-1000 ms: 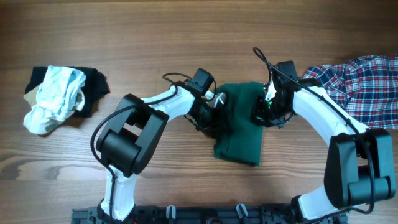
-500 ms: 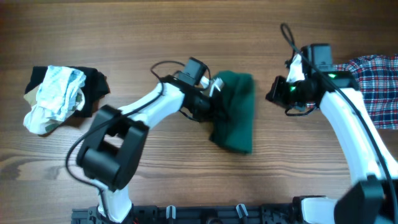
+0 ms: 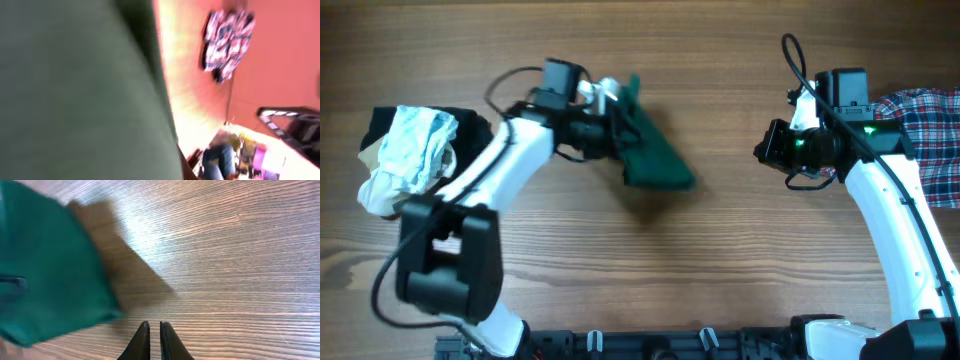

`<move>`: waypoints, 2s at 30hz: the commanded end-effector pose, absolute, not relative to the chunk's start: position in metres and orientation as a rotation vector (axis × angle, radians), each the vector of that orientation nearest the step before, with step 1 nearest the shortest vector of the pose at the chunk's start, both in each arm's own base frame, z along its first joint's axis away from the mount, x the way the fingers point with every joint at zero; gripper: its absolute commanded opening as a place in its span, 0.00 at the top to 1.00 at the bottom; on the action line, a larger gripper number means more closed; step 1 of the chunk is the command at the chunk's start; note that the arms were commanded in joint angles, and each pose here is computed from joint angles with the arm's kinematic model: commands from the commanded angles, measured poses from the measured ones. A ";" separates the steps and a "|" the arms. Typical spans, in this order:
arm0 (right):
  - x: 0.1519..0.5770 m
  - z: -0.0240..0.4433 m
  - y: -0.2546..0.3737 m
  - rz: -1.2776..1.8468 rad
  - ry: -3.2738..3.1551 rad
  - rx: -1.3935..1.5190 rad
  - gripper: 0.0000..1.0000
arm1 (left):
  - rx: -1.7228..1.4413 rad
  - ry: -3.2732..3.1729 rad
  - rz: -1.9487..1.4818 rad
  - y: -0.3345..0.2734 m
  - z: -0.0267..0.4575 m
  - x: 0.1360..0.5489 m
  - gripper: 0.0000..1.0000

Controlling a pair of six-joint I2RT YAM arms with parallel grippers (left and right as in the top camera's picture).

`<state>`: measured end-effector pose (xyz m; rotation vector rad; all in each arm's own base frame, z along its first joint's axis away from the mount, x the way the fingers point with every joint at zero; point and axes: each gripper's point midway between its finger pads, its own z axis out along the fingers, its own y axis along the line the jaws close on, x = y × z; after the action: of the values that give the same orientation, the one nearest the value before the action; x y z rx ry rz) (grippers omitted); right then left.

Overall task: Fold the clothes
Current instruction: 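Carry the green bundle leftward with the left gripper, releasing the right, then place the green bundle onto the white-black bundle at left with left gripper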

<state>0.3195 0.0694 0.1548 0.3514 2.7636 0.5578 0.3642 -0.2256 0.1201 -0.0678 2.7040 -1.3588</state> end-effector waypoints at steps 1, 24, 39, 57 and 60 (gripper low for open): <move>0.321 0.158 0.066 0.526 2.756 0.332 0.92 | 0.046 2.515 -1.289 -0.188 0.179 0.391 0.96; 0.301 0.151 0.066 0.524 2.841 0.371 0.94 | -0.325 2.275 -0.630 0.114 0.267 0.430 0.96; 0.288 0.148 0.066 0.522 2.894 0.376 0.96 | -0.661 2.493 -0.541 0.187 0.146 0.425 0.96; 0.302 0.163 0.066 0.522 2.834 0.318 0.95 | -1.290 2.668 -0.965 0.142 0.131 0.335 0.23; 0.303 0.163 0.066 0.522 2.830 0.315 0.94 | -1.187 2.634 -1.052 0.127 0.157 0.333 0.22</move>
<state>0.2968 0.0684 0.1545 0.3507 2.8618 0.5428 0.3212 0.1451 0.1187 -1.3604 2.7403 -0.8765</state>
